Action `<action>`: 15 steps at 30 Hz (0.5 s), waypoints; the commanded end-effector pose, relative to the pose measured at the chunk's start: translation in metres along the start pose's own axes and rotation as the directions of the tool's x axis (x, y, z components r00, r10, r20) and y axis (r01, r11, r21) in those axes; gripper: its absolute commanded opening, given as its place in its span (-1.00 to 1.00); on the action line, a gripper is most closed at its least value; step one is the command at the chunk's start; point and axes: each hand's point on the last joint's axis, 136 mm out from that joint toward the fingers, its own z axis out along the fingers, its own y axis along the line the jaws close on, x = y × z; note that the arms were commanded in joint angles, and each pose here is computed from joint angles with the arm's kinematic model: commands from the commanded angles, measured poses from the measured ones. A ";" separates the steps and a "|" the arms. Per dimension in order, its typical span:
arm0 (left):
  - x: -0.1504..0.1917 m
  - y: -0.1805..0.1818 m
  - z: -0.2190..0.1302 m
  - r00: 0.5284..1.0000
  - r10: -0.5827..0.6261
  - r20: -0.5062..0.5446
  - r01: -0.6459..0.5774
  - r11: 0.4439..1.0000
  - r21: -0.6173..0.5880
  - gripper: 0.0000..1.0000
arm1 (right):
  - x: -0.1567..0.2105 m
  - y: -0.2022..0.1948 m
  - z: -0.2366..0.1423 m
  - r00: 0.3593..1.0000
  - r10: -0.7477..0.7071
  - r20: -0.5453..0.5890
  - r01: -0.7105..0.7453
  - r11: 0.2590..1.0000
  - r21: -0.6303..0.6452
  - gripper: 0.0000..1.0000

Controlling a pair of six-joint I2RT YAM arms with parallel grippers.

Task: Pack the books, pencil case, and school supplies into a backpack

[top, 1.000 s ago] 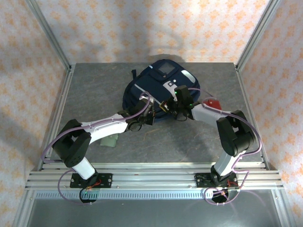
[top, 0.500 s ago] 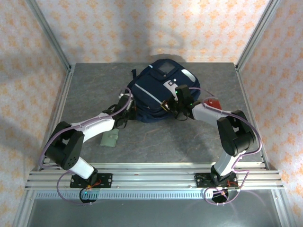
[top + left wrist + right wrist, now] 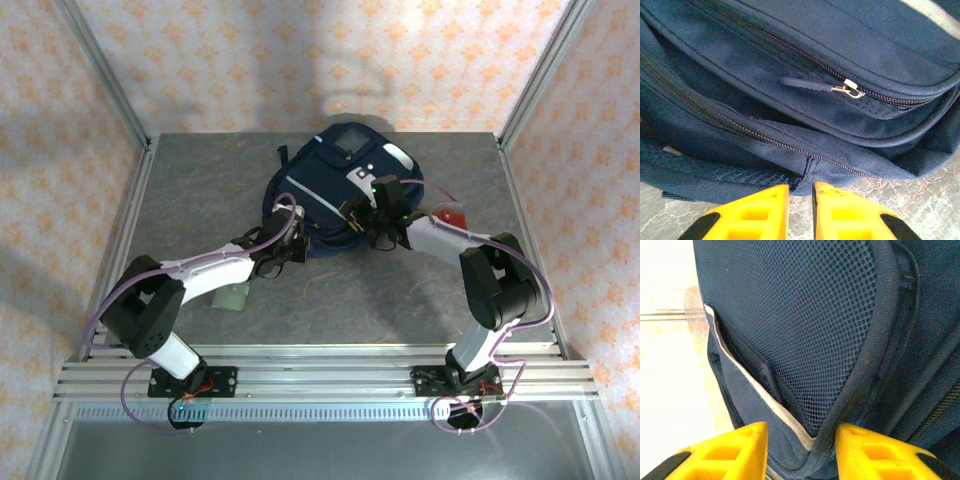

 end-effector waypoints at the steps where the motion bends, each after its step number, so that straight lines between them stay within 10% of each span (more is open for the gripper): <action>1: 0.002 -0.007 0.012 1.000 0.006 -0.013 -0.006 1.000 0.028 -0.60 | 0.004 0.012 0.006 1.000 0.012 -0.002 -0.012 0.998 -0.060 -0.23; 9: 0.010 -0.015 0.026 0.999 0.014 -0.042 -0.012 0.999 0.047 -0.68 | -0.005 -0.004 0.026 0.995 0.094 0.022 -0.095 0.995 0.031 -0.24; 15: 0.005 -0.018 0.021 1.000 0.006 -0.027 -0.004 0.998 0.057 -0.69 | -0.012 -0.004 0.026 0.989 0.136 0.063 -0.136 0.991 -0.008 -1.00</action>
